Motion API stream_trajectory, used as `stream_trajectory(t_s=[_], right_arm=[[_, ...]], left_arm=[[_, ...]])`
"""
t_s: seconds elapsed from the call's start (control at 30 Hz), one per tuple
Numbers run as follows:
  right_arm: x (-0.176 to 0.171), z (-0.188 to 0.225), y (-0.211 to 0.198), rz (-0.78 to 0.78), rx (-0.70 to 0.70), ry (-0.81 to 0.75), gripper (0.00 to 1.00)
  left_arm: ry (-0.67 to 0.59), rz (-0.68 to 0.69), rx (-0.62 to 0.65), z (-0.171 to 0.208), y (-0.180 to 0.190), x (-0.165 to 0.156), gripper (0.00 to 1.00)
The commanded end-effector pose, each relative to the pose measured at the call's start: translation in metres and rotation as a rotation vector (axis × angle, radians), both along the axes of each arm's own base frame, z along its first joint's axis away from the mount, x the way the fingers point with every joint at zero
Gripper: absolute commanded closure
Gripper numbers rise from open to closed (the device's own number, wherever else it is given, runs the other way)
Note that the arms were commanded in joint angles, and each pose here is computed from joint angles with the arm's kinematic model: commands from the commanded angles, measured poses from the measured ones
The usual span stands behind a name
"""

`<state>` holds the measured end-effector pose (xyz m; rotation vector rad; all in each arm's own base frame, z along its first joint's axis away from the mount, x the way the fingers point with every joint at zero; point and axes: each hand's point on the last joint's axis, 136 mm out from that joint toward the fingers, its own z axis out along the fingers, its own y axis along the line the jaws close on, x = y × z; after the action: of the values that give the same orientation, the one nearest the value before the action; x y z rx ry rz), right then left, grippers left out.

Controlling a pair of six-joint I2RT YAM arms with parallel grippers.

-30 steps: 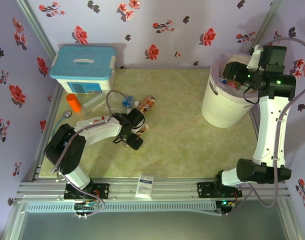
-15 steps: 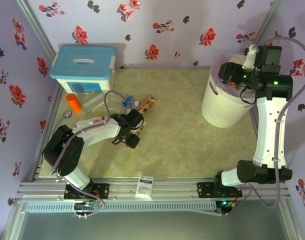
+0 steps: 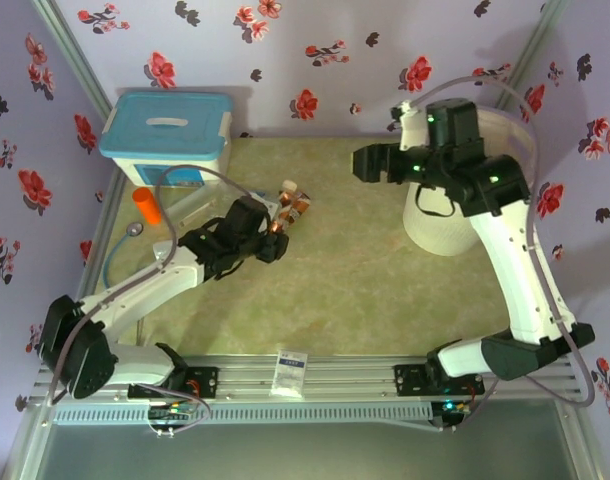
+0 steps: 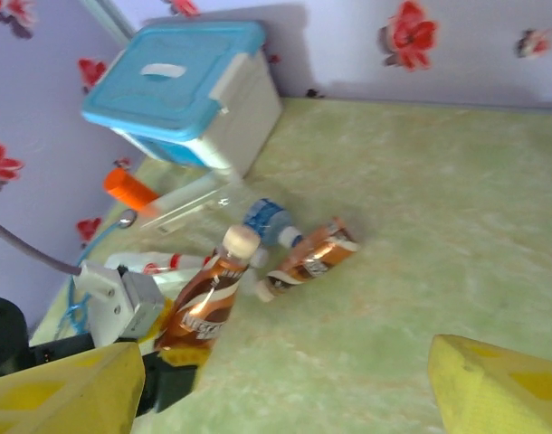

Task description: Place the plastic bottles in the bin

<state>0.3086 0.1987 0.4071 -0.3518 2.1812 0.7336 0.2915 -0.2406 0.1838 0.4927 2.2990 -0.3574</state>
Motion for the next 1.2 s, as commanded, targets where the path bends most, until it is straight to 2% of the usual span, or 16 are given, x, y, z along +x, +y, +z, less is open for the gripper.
stream_trajectory(t_s=[0.0, 0.07, 0.2, 0.27, 0.33, 0.53, 0.67, 1.17], right_arm=[[0.008, -0.004, 0.042, 0.079, 0.142, 0.020, 0.17], [0.007, -0.010, 0.070, 0.157, 0.227, 0.052, 0.17], [0.007, -0.026, 0.104, 0.230, 0.252, 0.094, 0.18], [0.010, -0.036, 0.116, 0.242, 0.271, 0.128, 0.23], [0.012, -0.043, 0.127, 0.261, 0.284, 0.147, 0.27], [0.018, -0.073, 0.149, 0.276, 0.256, 0.217, 0.30], [0.012, -0.094, 0.162, 0.295, 0.197, 0.253, 0.36], [0.032, -0.098, 0.164, 0.272, 0.183, 0.228, 0.52]], left_arm=[[-0.136, 0.058, -0.196, 0.041, -0.008, 0.017, 0.64], [-0.185, 0.061, -0.262, 0.054, -0.009, 0.017, 0.64], [-0.218, 0.022, -0.408, 0.066, -0.017, 0.008, 0.65], [-0.213, 0.005, -0.449, 0.068, -0.020, 0.005, 0.65], [-0.208, 0.001, -0.456, 0.068, -0.021, 0.003, 0.65], [-0.201, -0.021, -0.508, 0.077, -0.028, 0.002, 0.65], [-0.190, -0.043, -0.526, 0.078, -0.034, 0.001, 0.66], [-0.155, -0.111, -0.583, 0.079, -0.047, -0.007, 0.66]])
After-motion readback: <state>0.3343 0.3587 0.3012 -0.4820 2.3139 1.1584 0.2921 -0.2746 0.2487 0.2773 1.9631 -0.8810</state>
